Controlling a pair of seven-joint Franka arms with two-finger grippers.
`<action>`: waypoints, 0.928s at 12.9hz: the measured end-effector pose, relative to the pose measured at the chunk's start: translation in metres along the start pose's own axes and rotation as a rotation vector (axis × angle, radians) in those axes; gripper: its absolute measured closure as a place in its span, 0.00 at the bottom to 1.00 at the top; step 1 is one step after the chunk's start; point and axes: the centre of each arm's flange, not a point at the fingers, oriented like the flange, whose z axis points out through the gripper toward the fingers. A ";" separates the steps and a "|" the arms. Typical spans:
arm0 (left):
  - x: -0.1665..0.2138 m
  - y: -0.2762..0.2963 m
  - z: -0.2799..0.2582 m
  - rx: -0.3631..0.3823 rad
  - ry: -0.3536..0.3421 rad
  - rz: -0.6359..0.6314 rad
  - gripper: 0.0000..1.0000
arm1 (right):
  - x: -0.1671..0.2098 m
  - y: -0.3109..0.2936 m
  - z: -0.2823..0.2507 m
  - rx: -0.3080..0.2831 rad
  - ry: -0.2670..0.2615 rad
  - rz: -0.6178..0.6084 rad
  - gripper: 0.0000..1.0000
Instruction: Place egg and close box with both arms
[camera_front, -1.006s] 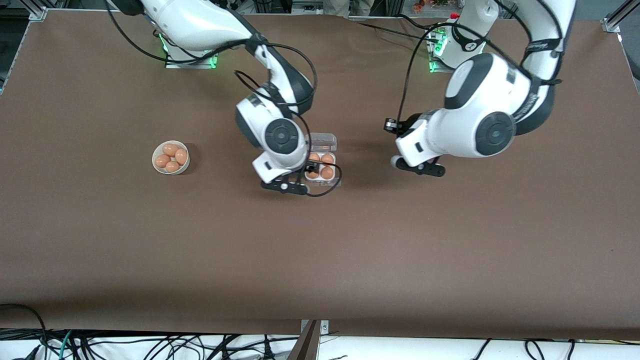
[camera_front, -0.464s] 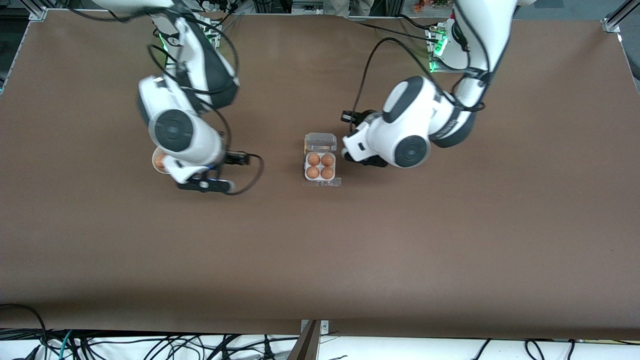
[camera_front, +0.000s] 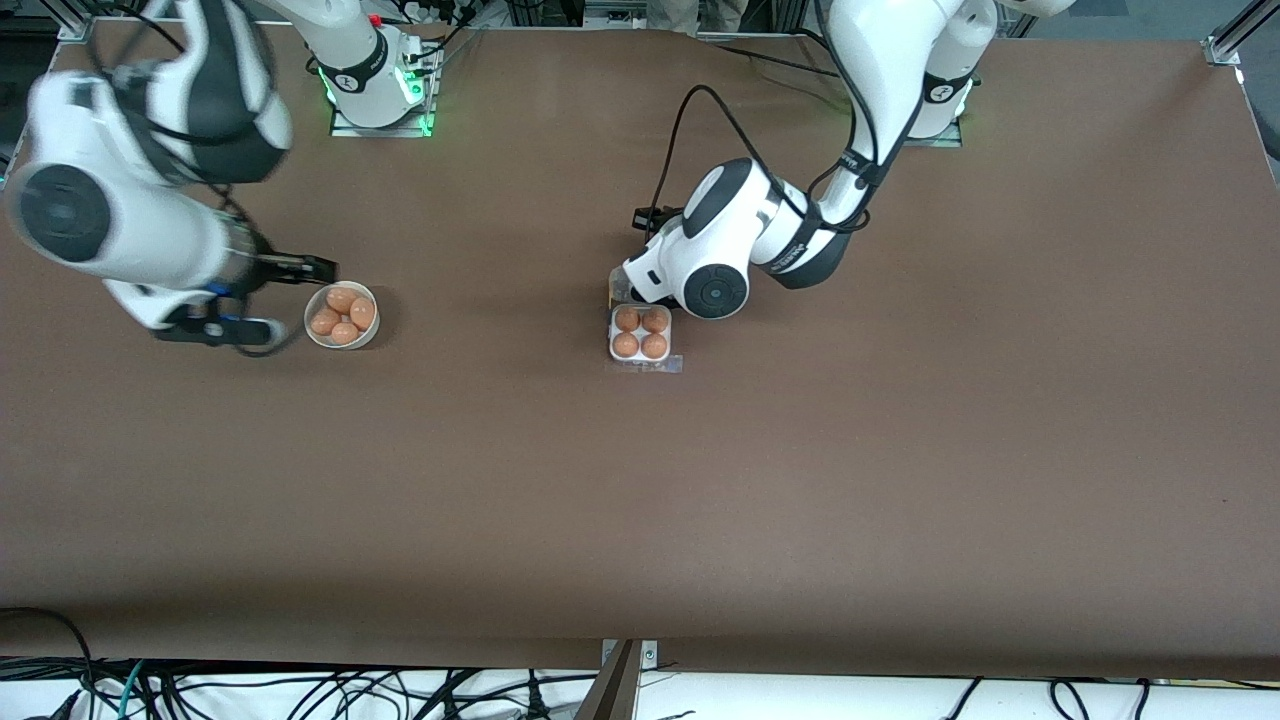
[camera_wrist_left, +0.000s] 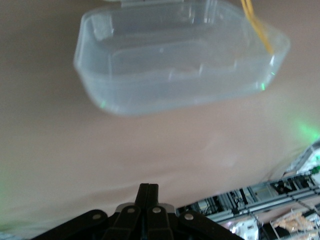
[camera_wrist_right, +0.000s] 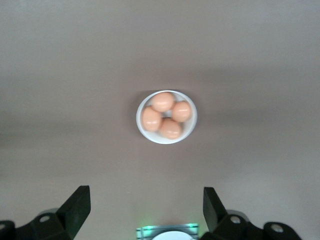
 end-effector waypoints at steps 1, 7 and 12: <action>0.003 0.002 0.003 -0.002 0.010 -0.007 0.96 | -0.003 0.025 -0.007 0.012 0.011 -0.016 0.00; 0.019 0.008 -0.016 -0.055 0.145 -0.021 0.99 | -0.030 0.110 -0.043 0.062 0.032 -0.077 0.00; 0.038 -0.005 -0.081 -0.133 0.345 -0.045 0.97 | -0.031 0.098 -0.053 0.088 0.036 -0.115 0.00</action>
